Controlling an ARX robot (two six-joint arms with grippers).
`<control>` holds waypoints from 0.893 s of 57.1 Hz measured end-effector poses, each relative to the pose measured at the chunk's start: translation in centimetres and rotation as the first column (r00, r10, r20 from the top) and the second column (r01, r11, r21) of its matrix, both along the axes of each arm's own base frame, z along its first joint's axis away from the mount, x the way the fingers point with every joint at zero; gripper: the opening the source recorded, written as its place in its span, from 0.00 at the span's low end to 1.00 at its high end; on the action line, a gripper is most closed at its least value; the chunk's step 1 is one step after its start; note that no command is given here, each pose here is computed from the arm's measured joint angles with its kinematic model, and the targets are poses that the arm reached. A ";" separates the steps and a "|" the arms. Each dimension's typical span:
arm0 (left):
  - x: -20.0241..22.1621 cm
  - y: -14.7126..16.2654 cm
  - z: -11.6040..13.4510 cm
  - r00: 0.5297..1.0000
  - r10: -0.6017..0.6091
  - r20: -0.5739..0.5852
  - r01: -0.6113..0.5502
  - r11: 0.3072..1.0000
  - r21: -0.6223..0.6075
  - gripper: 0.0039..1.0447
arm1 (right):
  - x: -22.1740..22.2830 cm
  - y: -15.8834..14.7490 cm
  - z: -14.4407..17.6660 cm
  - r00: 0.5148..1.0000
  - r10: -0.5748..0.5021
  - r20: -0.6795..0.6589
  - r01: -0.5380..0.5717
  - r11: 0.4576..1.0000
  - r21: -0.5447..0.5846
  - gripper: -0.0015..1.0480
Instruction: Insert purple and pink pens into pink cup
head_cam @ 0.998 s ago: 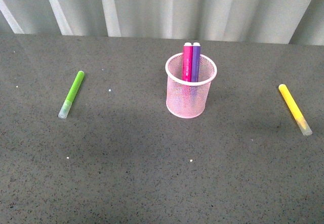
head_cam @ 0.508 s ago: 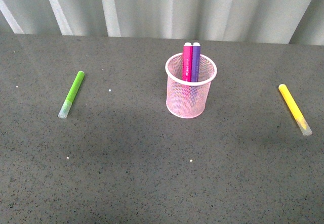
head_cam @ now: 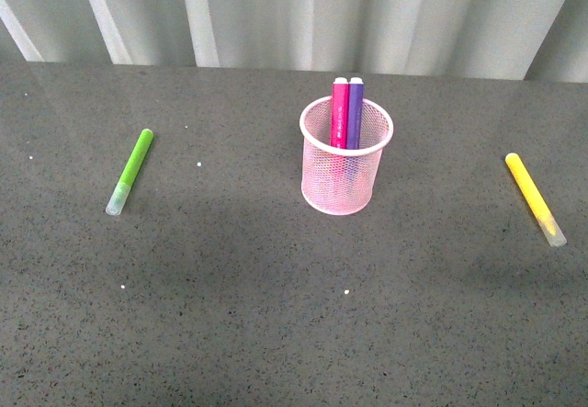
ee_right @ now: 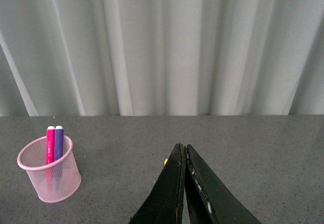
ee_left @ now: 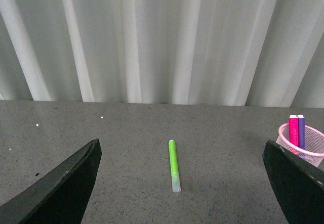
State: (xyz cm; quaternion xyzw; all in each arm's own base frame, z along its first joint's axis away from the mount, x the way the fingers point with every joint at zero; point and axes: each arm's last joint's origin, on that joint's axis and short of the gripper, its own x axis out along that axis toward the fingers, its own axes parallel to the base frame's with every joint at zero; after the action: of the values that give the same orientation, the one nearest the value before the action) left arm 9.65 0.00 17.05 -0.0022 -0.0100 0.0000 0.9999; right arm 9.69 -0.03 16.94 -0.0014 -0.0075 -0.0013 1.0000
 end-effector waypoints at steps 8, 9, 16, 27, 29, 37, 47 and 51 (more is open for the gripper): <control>0.0 0.0 0.0 1.000 0.000 0.000 0.000 1.000 0.000 0.94 | 0.0 0.0 0.0 1.000 0.000 0.000 0.000 1.000 0.000 0.03; 0.0 0.0 0.0 1.000 0.000 0.000 0.000 1.000 0.000 0.94 | 0.0 0.0 0.0 1.000 0.000 0.000 0.000 1.000 0.000 0.03; 0.0 0.0 0.0 1.000 0.000 0.000 0.000 1.000 0.000 0.94 | 0.0 0.0 0.0 1.000 0.000 0.000 0.000 1.000 0.000 0.03; 0.0 0.0 0.0 1.000 0.000 0.000 0.000 1.000 0.000 0.94 | 0.0 0.0 0.0 1.000 0.000 -0.001 0.000 1.000 0.000 0.33; 0.0 0.0 0.0 1.000 0.000 0.000 0.000 1.000 0.000 0.94 | 0.0 0.0 0.0 1.000 0.000 -0.001 0.000 1.000 0.000 0.40; 0.0 0.0 0.0 1.000 0.000 0.000 0.000 1.000 0.000 0.94 | 0.0 0.0 0.0 1.000 0.000 -0.001 0.000 1.000 0.000 0.62; 0.0 0.0 0.0 1.000 0.000 0.000 0.000 1.000 0.000 0.94 | 0.0 0.0 0.0 1.000 0.000 -0.001 0.000 1.000 0.000 0.93; 0.0 0.0 0.0 1.000 0.000 0.000 0.000 1.000 0.000 0.94 | 0.0 0.0 0.0 1.000 0.000 -0.001 0.000 1.000 0.001 0.94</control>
State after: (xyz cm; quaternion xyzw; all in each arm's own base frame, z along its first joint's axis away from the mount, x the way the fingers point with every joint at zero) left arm 9.65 0.00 17.05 -0.0022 -0.0098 0.0000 0.9999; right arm 9.69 -0.03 16.93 -0.0011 -0.0070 -0.0012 1.0000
